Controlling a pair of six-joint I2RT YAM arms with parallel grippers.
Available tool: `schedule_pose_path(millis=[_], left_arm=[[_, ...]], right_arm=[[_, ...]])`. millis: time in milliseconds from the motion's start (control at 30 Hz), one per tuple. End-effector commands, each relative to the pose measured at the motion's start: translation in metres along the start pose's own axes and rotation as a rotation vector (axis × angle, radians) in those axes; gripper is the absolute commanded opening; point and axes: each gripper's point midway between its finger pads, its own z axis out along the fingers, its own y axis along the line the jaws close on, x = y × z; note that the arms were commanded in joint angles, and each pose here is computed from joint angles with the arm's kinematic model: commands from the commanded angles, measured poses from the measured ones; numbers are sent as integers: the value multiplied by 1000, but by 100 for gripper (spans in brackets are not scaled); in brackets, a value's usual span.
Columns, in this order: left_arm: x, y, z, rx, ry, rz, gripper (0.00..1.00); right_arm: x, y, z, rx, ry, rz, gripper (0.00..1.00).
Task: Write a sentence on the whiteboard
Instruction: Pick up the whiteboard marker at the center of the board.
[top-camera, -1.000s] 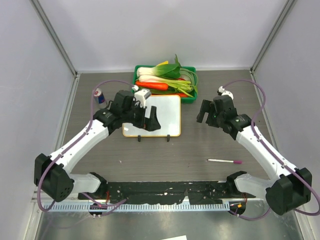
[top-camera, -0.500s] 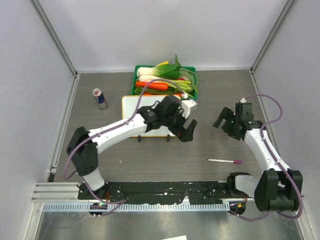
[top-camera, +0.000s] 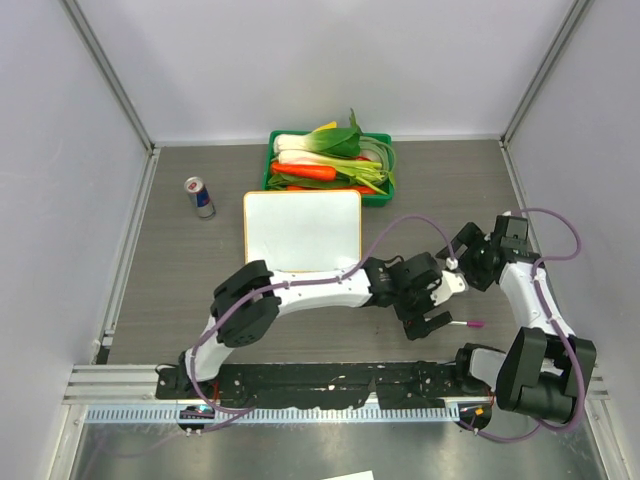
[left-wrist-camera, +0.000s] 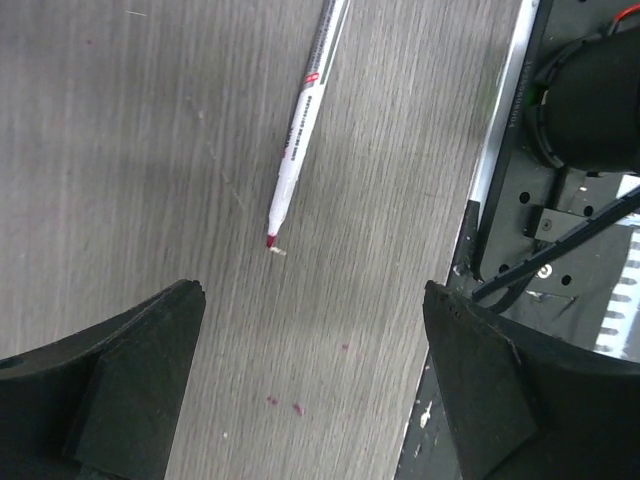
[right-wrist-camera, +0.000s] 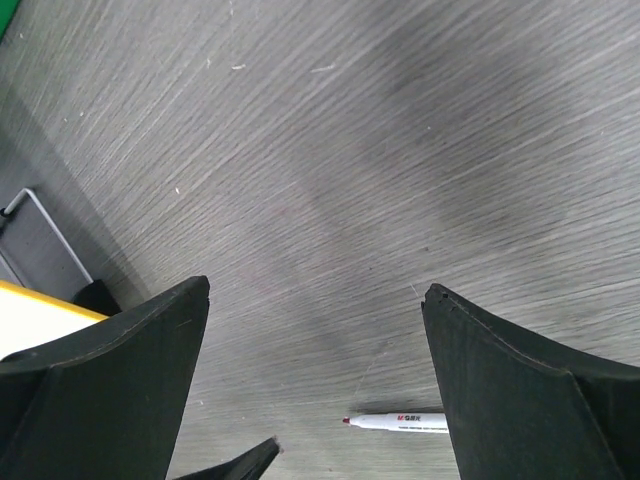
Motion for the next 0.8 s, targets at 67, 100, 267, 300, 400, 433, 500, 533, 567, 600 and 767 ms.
schedule_pose_path(millis=[67,100,267,300,400,433,500,533,567,600,767], left_arm=[[-21,4,23,-36,-52,101,92],[-18,5,28,-43,-41,103,91],[-7,8,53,-28,12,105,80],[-3,8,61,-28,27,108,77],[-1,10,70,-25,49,125,68],[5,11,74,-23,70,127,64],[12,13,77,-28,92,137,54],[16,14,79,-38,98,150,48],[22,15,80,-44,109,152,41],[26,15,81,-51,115,160,33],[45,10,82,-49,154,176,0]], right_arm=[[0,8,8,-77,24,43,92],[-1,9,9,-84,24,43,92],[-5,10,11,-88,26,36,93],[-7,10,11,-89,24,33,93],[-8,9,12,-83,24,36,93],[-9,8,13,-80,21,37,92],[-10,7,12,-78,19,44,93],[-11,6,12,-76,15,47,92],[-11,6,13,-76,15,48,92],[-12,6,13,-76,14,52,92],[-13,4,13,-73,12,57,92]])
